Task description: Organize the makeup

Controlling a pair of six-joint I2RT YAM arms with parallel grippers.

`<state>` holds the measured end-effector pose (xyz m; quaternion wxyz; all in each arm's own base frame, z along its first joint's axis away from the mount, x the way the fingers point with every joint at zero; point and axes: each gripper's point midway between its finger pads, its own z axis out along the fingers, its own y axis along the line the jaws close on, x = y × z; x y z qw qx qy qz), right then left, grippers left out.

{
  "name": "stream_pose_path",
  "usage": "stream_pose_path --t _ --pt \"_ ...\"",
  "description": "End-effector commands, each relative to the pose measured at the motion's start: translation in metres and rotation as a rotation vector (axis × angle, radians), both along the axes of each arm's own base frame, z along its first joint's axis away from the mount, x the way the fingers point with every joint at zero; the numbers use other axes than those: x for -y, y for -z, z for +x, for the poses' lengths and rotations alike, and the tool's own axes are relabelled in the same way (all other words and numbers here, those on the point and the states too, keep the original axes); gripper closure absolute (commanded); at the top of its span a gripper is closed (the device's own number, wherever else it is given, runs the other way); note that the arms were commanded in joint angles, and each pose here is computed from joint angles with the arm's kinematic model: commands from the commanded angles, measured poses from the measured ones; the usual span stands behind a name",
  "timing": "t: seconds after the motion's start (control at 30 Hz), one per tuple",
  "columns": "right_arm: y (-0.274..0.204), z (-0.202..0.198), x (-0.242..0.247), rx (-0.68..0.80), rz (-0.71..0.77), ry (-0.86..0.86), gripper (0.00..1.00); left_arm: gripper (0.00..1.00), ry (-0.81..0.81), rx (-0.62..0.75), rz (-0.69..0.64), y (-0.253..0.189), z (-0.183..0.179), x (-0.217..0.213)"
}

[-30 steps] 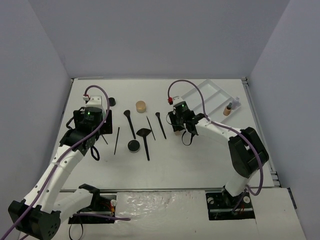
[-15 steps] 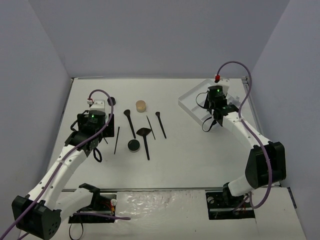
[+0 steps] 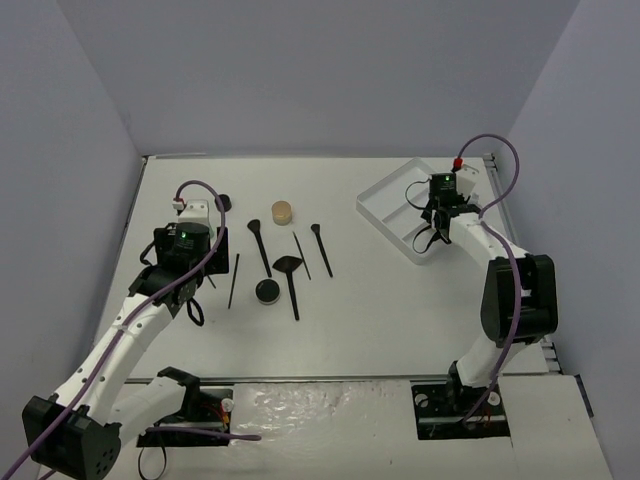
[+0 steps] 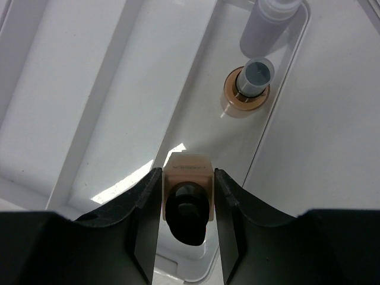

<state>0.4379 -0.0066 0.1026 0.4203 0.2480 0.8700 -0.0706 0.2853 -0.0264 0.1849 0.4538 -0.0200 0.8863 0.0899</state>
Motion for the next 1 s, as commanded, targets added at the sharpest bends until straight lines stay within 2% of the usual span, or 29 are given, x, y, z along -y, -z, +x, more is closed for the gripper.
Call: stream_pose_path --t 0.0,0.53,0.97 --pt "-0.018 0.023 0.013 0.137 0.028 0.083 1.0 0.03 -0.002 0.09 -0.019 -0.022 0.012 0.001" --pt "0.026 0.021 0.05 0.07 0.012 0.202 1.0 0.03 0.003 0.084 -0.018 -0.02 0.013 0.002" --pt "0.04 0.016 0.075 0.051 -0.004 0.285 1.0 0.03 0.005 0.077 -0.015 -0.018 0.013 0.002"
